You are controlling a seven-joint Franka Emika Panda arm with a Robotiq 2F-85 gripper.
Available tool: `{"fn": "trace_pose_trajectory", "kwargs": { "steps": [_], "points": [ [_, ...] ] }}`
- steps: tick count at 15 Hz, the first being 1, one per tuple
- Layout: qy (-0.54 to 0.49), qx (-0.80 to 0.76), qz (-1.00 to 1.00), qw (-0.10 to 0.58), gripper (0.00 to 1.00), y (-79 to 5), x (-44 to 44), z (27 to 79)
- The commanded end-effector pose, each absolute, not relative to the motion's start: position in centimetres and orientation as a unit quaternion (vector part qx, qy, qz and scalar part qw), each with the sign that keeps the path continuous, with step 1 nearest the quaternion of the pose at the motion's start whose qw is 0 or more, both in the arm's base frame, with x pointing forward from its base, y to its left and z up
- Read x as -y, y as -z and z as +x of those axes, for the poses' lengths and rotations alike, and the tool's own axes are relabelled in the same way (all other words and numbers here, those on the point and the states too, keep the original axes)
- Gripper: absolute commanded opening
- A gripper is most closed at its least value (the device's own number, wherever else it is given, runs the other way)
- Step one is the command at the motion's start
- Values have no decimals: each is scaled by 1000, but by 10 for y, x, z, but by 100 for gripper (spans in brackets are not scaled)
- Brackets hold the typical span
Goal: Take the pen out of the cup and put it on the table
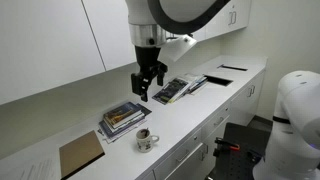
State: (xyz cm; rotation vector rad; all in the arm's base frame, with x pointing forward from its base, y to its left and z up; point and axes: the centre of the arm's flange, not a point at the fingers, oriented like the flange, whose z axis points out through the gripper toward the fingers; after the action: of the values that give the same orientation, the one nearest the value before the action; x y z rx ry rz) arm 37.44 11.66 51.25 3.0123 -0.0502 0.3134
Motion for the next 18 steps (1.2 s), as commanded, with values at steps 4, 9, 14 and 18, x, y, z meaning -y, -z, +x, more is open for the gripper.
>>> {"fn": "trace_pose_trajectory", "kwargs": {
  "steps": [4, 9, 14, 18],
  "points": [
    [-103, 17, 993, 56, 100, -513, -117, 374],
    [-59, -64, 993, 74, 100, -494, -115, 400],
    [14, -180, 981, 74, 100, -414, -97, 457],
    [78, -274, 956, 77, 100, -338, -83, 497]
  ]
}}
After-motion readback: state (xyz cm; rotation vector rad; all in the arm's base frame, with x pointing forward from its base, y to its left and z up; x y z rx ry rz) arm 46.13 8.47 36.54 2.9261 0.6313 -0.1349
